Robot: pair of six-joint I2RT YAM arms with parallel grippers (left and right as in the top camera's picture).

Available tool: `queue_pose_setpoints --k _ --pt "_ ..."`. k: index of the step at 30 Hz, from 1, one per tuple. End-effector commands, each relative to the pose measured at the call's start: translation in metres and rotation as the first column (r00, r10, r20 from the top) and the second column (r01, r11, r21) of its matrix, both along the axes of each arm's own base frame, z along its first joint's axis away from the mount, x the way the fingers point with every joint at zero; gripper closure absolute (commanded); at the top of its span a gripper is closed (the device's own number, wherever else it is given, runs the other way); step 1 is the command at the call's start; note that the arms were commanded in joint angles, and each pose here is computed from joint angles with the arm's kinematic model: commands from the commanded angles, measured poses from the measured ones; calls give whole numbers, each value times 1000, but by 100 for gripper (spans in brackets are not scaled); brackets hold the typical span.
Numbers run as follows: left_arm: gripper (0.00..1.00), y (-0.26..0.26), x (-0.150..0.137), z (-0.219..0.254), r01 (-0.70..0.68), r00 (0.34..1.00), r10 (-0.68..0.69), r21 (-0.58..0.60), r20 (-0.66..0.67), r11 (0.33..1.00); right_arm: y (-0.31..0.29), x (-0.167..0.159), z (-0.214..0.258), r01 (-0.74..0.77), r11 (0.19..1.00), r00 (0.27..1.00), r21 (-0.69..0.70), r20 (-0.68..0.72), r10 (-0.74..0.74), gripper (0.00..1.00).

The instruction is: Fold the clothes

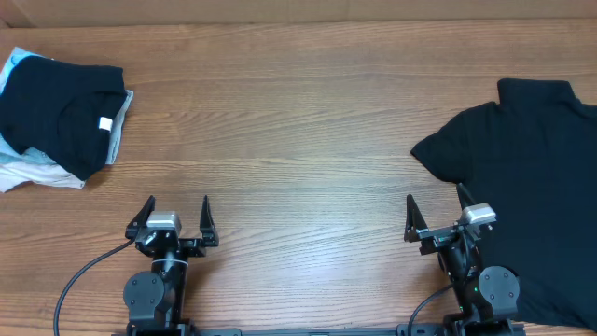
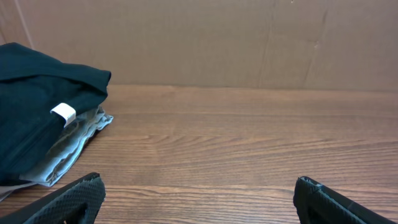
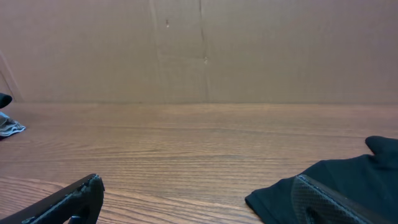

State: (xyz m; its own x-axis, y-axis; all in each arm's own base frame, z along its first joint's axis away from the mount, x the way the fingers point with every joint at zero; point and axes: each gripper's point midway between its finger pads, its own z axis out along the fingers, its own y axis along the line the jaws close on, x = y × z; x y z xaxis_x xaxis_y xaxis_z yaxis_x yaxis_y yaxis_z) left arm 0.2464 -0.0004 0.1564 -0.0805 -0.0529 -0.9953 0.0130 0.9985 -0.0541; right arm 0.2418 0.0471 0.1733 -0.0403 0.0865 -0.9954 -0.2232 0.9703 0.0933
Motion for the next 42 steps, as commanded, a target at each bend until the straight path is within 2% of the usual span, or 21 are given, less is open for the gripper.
queue_pose_setpoints --k 1,42 --pt "0 1 0 0 -7 1000 7 -5 6 1000 -1 0 -1 5 1000 1000 -6 8 -5 0" --pt "0 3 0 2 -15 1000 15 4 14 1000 -1 0 -1 5 1000 1000 -6 8 -5 0"
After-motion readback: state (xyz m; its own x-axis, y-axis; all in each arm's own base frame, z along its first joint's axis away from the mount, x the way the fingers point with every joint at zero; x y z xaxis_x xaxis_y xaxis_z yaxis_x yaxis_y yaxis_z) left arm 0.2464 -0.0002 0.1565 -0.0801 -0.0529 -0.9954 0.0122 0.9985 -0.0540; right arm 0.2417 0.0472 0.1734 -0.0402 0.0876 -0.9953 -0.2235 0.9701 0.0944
